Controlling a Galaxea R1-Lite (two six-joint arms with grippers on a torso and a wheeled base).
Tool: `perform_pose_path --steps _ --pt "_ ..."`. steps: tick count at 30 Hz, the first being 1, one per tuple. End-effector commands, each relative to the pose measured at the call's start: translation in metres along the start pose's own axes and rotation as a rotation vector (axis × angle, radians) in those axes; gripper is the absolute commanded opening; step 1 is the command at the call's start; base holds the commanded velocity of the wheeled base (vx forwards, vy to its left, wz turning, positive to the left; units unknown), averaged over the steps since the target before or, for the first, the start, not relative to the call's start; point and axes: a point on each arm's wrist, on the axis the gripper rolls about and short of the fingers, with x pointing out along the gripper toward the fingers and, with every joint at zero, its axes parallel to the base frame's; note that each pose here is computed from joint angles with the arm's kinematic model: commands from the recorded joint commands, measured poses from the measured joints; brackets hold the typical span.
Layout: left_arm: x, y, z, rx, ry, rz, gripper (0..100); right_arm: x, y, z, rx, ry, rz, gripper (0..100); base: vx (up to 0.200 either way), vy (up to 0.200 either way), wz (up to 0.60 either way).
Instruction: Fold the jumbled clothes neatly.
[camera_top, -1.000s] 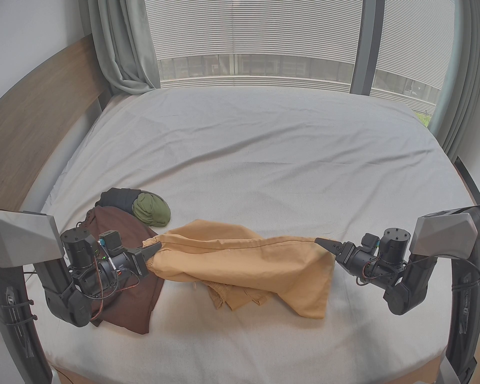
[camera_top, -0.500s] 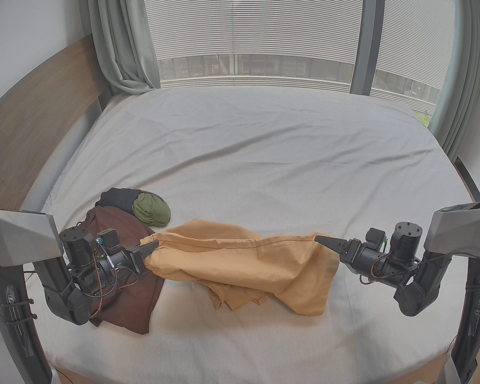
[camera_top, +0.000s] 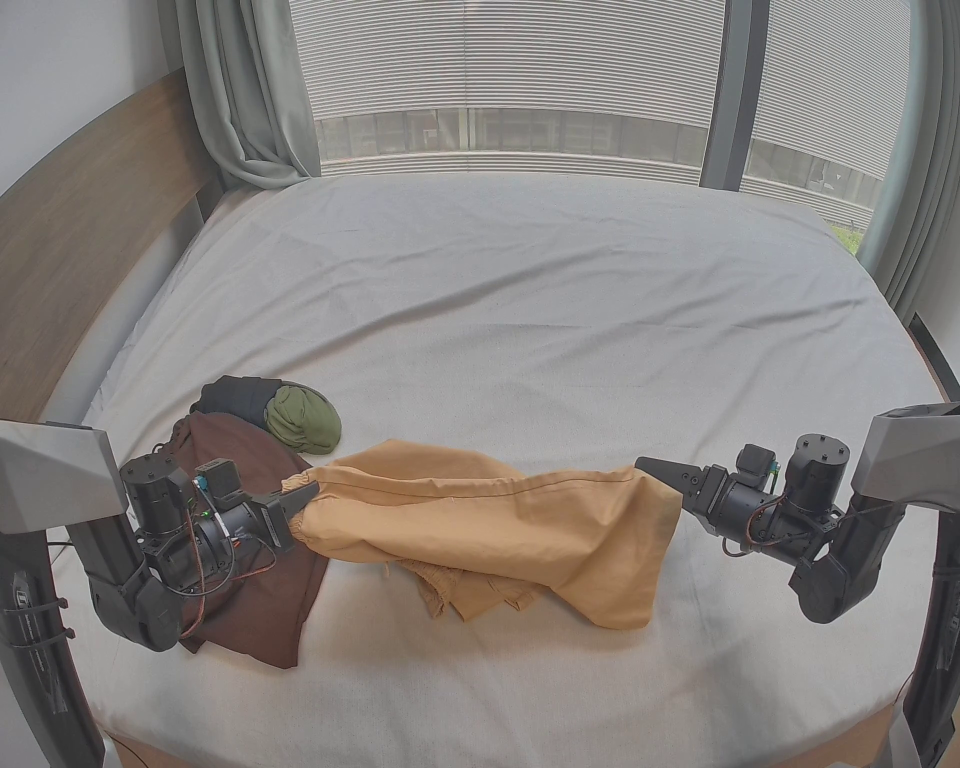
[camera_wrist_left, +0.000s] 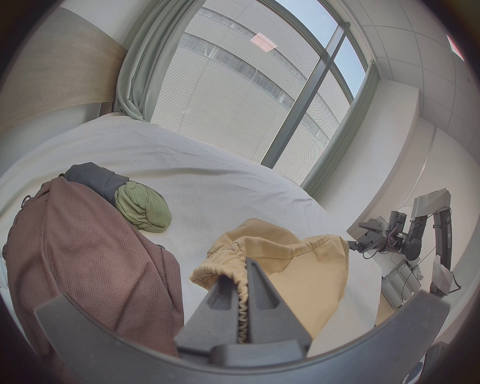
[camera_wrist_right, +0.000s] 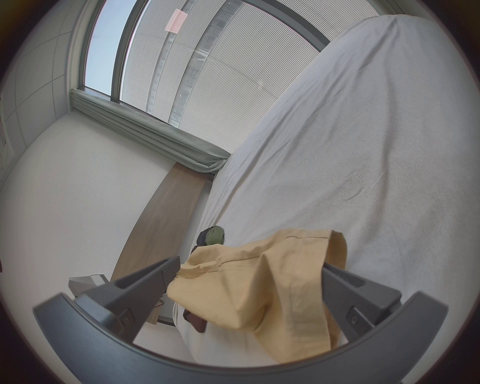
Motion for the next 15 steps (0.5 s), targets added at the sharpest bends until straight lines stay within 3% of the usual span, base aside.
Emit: perform_pose_path --steps 1,15 --pt "0.0 -0.002 0.001 0.002 -0.002 -0.004 0 0.01 -0.025 -0.004 0.021 0.005 -0.037 100 0.0 0.0 0.0" --pt "0.0 -0.001 -0.001 -0.001 0.004 -0.003 0 0.029 -0.038 0.005 0.047 -0.031 -0.012 100 0.0 0.0 0.0"
